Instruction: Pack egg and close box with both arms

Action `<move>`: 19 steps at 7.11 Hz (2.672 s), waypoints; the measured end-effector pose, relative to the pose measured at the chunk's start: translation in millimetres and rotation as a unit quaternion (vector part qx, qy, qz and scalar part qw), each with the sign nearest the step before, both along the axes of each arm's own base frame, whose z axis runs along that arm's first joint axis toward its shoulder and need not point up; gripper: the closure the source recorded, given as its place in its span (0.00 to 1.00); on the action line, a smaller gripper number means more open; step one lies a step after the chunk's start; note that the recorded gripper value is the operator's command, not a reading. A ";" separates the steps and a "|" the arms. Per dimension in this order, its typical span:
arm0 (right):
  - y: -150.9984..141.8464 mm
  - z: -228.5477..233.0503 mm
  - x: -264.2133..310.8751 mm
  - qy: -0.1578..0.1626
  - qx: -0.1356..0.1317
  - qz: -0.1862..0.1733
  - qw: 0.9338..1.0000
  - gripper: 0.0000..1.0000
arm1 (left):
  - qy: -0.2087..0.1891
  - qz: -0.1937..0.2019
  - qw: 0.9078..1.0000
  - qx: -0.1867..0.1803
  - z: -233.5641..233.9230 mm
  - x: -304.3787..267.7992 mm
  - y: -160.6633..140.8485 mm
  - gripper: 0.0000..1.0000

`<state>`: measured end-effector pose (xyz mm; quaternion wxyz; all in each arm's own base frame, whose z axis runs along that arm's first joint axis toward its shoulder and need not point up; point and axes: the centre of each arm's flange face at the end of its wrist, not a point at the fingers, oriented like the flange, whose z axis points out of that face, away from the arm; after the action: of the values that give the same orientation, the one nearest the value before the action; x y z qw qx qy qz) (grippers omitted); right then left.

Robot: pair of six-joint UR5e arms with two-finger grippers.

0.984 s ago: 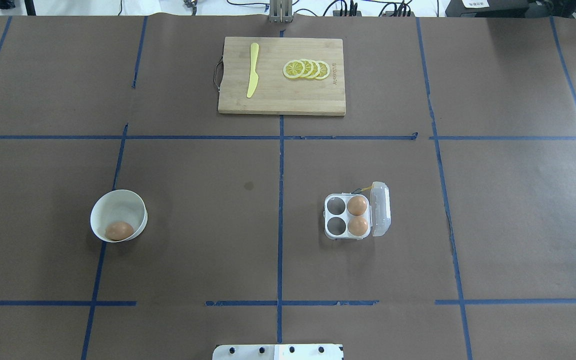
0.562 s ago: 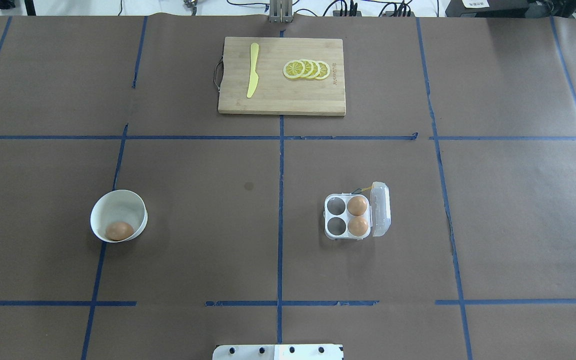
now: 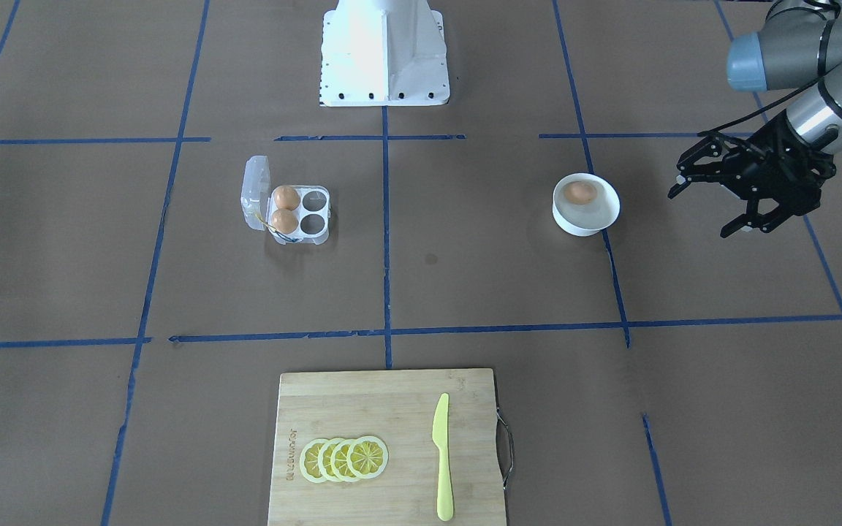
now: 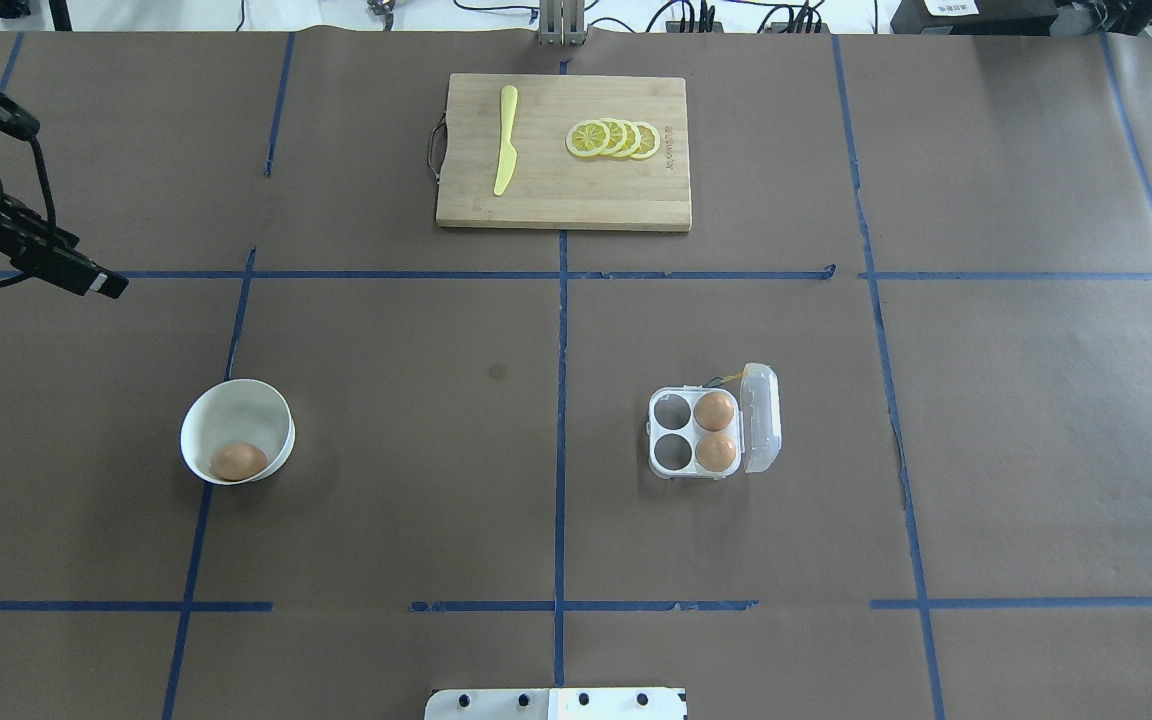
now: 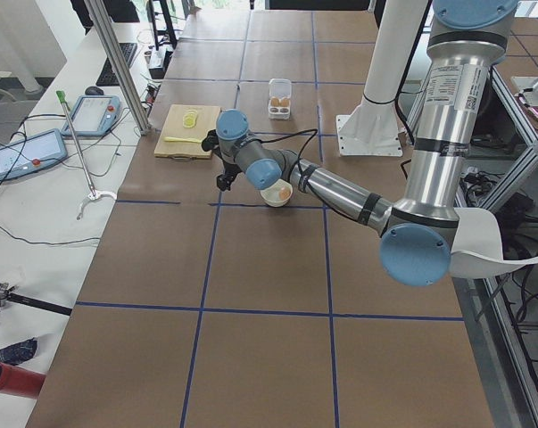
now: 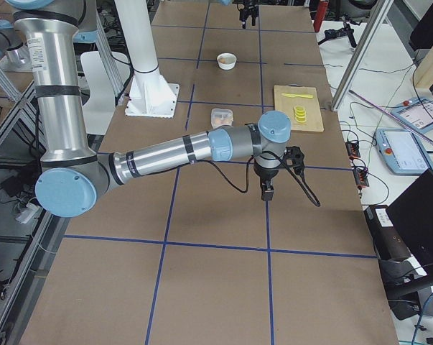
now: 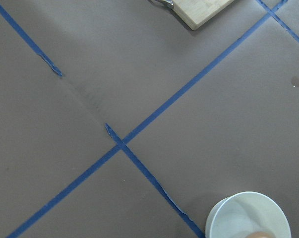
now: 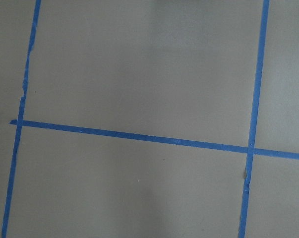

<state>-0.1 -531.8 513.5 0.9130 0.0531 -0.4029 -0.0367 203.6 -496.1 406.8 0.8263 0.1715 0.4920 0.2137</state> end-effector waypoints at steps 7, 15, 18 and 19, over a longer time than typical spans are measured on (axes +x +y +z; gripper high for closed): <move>1.7 3.5 -0.2 -0.002 0.005 0.000 1.000 0.00 | -0.030 -0.084 0.971 -0.223 1.4 140.8 76.4 0.06; -3.1 28.2 -2.1 -0.010 -0.006 -0.003 1.000 0.00 | -0.118 -0.105 0.959 -0.237 4.4 186.5 93.6 0.13; -8.5 41.1 -5.0 -0.029 0.005 -0.006 1.000 0.00 | -0.125 -0.099 0.958 -0.238 9.9 192.6 98.0 0.15; -9.2 40.0 -5.2 -0.030 0.008 -0.006 0.999 0.00 | -0.127 -0.097 0.958 -0.238 12.0 194.1 99.4 0.15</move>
<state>-5.3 -541.0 553.5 0.8998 0.0589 -0.4301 -0.0438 397.7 -396.7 418.8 0.9156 -0.0122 0.4009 0.0292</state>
